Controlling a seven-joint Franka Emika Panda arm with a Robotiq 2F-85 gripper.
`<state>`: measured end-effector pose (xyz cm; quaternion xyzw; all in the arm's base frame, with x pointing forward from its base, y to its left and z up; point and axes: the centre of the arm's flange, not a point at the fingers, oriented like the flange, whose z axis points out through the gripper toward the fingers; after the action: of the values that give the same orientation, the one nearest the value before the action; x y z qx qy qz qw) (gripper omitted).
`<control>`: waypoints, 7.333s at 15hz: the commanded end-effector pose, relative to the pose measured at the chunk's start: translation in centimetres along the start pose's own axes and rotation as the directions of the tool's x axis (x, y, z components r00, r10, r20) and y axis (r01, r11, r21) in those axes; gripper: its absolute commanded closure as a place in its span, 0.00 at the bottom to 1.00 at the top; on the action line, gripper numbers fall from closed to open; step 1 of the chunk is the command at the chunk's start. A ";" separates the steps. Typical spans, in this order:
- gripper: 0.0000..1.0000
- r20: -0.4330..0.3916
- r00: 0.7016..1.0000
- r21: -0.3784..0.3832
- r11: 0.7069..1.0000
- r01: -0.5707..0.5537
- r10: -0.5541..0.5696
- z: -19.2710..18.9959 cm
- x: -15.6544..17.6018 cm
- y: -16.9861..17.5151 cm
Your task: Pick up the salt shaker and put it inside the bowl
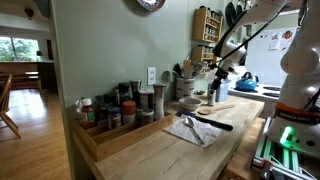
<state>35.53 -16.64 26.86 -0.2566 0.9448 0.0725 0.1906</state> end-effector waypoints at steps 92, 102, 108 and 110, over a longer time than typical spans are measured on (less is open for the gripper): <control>0.00 0.076 -0.903 0.231 -0.888 -0.397 0.423 -1.8 -0.6 -1.6; 0.00 0.067 -0.897 0.242 -0.879 -0.410 0.437 0.3 0.1 -5.4; 0.00 0.025 -0.895 0.265 -0.866 -0.423 0.445 -0.1 1.0 -5.0; 0.00 0.023 -0.895 0.264 -0.866 -0.425 0.446 -0.1 1.0 -5.3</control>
<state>37.43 -21.61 26.36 0.8525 0.4880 0.1282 -0.1364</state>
